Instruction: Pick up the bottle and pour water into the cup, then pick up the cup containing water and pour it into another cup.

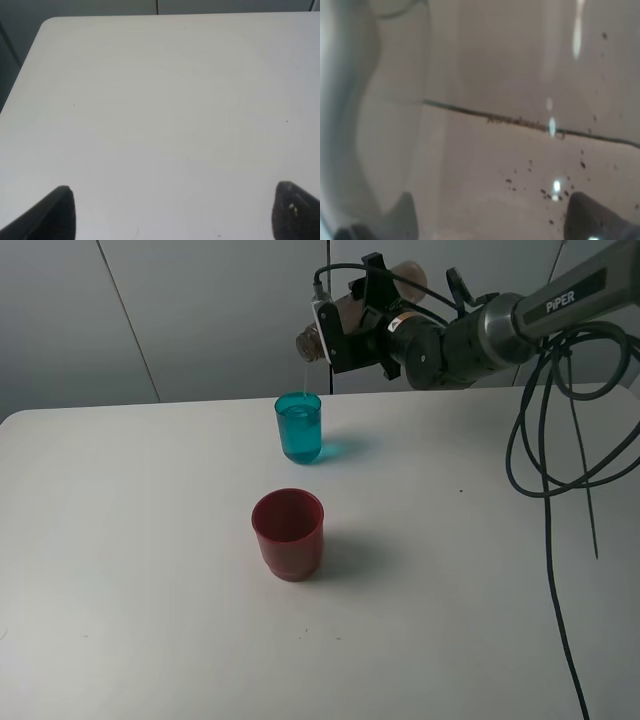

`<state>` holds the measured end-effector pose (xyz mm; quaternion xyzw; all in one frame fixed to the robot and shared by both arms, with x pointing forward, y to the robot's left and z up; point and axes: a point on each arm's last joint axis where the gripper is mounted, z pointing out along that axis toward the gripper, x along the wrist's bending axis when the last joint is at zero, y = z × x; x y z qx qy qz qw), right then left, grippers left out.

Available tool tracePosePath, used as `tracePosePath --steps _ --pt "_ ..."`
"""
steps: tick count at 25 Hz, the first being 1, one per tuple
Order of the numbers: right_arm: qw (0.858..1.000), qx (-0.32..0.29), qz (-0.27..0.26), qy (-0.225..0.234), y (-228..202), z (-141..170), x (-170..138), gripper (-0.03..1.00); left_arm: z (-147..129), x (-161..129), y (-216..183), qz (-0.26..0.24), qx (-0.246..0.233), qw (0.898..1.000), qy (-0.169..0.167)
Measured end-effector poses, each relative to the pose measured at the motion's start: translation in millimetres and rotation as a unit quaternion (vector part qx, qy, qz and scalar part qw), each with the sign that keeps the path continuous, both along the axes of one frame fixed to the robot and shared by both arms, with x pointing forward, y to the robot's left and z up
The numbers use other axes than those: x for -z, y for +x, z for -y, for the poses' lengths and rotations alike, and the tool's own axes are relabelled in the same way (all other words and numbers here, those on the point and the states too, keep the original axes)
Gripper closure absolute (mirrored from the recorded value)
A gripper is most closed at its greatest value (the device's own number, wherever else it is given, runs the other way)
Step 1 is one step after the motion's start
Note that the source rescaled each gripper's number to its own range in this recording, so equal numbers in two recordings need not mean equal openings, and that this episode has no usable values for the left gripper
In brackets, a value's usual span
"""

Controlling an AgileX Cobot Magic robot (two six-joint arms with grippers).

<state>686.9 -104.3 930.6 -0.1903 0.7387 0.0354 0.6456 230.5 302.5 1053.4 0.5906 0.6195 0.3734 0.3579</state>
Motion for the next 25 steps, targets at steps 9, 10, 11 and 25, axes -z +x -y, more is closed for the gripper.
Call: tracePosePath --steps 9,10,11,25 --pt "0.995 0.003 -0.076 0.06 -5.3 -6.9 9.5 0.9 0.0 0.0 0.0 0.0 0.0 1.0 -0.001" --pt "0.994 0.008 -0.082 0.077 -5.2 -6.7 9.6 0.9 0.0 0.0 0.0 0.0 0.0 1.0 -0.001" --pt "0.991 0.017 -0.09 0.097 -5.0 -6.1 9.8 0.9 0.0 0.0 0.0 0.0 0.0 1.0 -0.001" --pt "0.876 0.12 -0.271 0.38 -15.2 6.9 -23.5 0.9 0.0 0.0 0.0 0.0 0.0 1.0 -0.001"
